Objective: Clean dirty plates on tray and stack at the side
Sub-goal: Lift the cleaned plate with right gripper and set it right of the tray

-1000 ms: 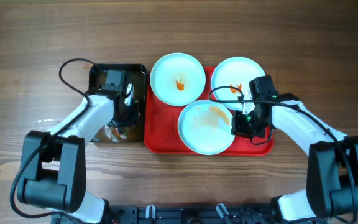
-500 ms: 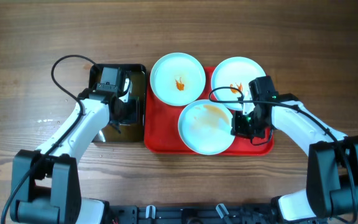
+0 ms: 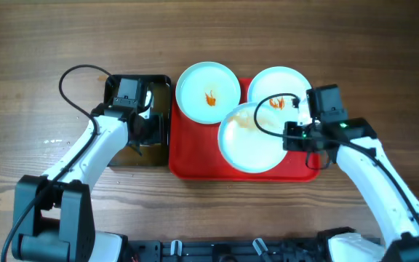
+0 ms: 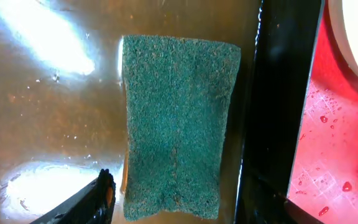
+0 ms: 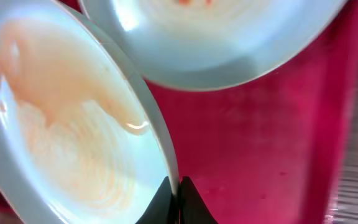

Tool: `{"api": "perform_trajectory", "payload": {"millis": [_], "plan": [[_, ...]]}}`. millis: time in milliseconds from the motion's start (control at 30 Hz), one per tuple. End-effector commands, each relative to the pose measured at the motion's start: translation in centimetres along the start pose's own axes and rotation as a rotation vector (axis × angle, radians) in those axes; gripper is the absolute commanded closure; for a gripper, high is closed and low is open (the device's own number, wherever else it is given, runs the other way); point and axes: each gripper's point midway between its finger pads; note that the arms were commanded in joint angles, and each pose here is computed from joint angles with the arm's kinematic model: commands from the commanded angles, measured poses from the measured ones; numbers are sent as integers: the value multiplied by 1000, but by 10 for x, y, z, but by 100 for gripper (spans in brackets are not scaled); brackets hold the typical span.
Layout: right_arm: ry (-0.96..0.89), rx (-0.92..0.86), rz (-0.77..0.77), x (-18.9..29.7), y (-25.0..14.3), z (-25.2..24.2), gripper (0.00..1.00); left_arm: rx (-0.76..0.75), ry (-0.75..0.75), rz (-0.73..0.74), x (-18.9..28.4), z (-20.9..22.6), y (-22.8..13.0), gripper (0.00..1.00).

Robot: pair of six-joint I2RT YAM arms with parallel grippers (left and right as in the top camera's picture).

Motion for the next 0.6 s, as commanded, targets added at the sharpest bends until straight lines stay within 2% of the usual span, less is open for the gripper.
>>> {"api": "perform_trajectory", "payload": {"millis": [0, 167, 333, 467, 567], "plan": [[-114, 31, -179, 26, 33, -14, 95, 13, -15, -30, 5, -2, 9, 36], [-303, 164, -354, 54, 59, 5, 96, 13, -15, -30, 5, -2, 9, 37], [-549, 423, -580, 89, 77, 38, 96, 12, -15, -34, 5, -2, 10, 37], [-552, 763, -706, 104, 83, 103, 96, 12, -15, -34, 5, -2, 10, 37], [-607, 1033, -676, 99, 76, 126, 96, 12, -16, -38, 5, -2, 11, 37]]}}
Point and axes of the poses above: each gripper's point midway between its finger pads, its own x axis back along the fingers, its own z axis along the line the jaws close on, y = z × x, and after that the axes turned 6 degrees about -x, right-handed
